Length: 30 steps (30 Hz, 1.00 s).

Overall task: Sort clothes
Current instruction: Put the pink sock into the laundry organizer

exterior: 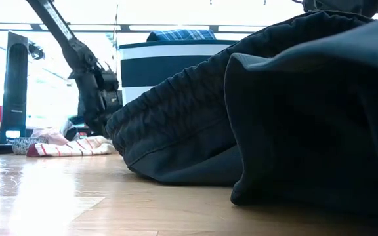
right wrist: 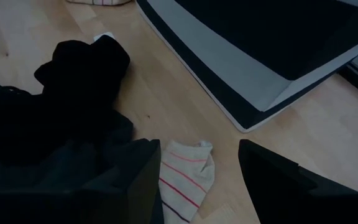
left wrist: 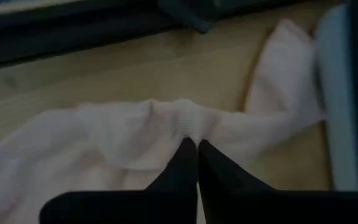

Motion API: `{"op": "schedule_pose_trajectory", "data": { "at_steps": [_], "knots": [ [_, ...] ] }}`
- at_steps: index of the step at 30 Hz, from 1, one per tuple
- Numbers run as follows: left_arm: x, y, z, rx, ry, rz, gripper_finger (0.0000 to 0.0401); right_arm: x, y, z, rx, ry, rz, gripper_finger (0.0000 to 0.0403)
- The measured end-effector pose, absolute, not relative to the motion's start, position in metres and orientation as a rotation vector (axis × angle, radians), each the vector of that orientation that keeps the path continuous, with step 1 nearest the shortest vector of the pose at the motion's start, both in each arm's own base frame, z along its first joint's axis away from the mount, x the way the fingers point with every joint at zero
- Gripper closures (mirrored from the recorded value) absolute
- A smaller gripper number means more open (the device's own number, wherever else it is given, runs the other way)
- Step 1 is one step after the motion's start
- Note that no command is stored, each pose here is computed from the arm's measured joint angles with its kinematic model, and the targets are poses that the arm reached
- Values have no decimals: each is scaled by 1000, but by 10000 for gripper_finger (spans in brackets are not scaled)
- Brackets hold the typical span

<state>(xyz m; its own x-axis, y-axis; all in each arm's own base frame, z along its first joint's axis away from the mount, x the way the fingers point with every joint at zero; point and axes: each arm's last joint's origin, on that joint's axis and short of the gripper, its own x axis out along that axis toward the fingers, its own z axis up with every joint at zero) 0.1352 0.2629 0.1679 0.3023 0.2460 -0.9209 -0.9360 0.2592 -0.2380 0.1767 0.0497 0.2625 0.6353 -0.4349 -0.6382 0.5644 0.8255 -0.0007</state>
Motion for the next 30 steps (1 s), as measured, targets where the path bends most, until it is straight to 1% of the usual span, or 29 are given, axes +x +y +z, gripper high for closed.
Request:
{"op": "schedule_pose_trajectory", "data": {
  "at_steps": [4,10,16,21,26,30],
  "knots": [
    [131,250,198,-928,905,957,399,177,50,262,207,672,-576,186],
    [120,221,253,-847,808,963,400,176,50,262,208,678,-572,186],
    [107,184,316,-733,654,954,401,176,50,262,206,680,-573,186],
    [98,153,372,-620,434,926,401,176,50,262,206,680,-573,186],
    [104,136,422,-512,207,770,401,176,50,262,206,680,-573,186],
    [122,134,451,-457,78,645,401,176,50,262,205,680,-573,186]
  ]
}}
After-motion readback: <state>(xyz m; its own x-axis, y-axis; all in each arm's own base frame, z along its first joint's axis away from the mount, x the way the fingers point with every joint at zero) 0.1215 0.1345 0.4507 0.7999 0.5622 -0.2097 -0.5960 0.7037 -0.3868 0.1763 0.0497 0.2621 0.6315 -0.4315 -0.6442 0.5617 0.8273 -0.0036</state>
